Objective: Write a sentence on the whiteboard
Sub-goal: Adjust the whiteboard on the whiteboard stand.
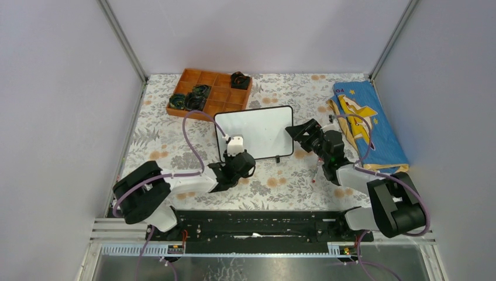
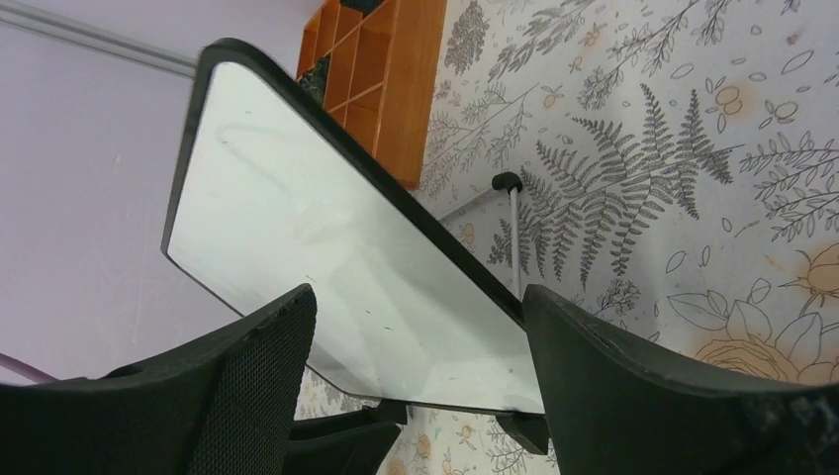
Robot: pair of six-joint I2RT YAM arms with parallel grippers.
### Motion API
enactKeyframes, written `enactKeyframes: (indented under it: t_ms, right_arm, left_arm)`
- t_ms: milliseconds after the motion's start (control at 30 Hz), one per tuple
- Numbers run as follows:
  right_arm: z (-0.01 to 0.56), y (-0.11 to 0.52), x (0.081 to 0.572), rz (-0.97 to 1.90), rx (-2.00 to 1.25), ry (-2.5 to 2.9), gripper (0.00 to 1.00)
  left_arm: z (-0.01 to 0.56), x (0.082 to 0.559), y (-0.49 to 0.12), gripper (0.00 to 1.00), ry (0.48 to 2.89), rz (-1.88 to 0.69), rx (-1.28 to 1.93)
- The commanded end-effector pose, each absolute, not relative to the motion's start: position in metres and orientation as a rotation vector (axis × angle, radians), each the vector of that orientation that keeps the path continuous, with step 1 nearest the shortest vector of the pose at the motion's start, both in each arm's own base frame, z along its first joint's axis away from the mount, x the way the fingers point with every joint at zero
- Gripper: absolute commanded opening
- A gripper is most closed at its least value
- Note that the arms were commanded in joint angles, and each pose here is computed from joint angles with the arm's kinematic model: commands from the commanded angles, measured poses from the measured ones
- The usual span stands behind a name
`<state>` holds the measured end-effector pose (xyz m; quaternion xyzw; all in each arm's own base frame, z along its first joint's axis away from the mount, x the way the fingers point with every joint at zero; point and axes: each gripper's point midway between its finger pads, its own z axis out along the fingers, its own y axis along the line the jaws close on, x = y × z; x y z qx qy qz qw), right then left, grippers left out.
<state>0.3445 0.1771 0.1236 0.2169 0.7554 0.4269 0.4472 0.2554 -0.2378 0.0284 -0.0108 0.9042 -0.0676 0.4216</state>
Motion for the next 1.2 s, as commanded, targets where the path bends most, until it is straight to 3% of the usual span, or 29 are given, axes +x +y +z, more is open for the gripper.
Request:
enactKeyframes:
  t_ms: [0, 133, 467, 733, 900, 1167]
  right_arm:
    - [0.136, 0.166, 0.344, 0.98, 0.517, 1.838, 0.84]
    - [0.139, 0.158, 0.339, 0.928, 0.496, 1.838, 0.85]
    - [0.162, 0.134, 0.315, 0.779, 0.411, 1.823, 0.86]
    - [0.145, 0.05, 0.285, 0.203, 0.617, 2.014, 0.81]
    - [0.118, 0.041, 0.268, 0.081, 0.62, 2.156, 0.81]
    - [0.07, 0.047, 0.247, 0.005, 0.58, 2.408, 0.61]
  left_arm:
    - [0.052, 0.26, -0.241, 0.46, 2.19, -0.216, -0.076]
    - [0.061, 0.255, -0.237, 0.55, 2.182, -0.235, -0.086]
    - [0.097, 0.233, -0.217, 0.67, 2.155, -0.285, -0.103]
    - [0.22, 0.233, -0.21, 0.83, 1.963, -0.412, -0.004]
    - [0.3, 0.242, -0.195, 0.94, 1.778, -0.402, -0.013]
    - [0.346, 0.248, -0.159, 0.99, 1.547, -0.371, -0.148]
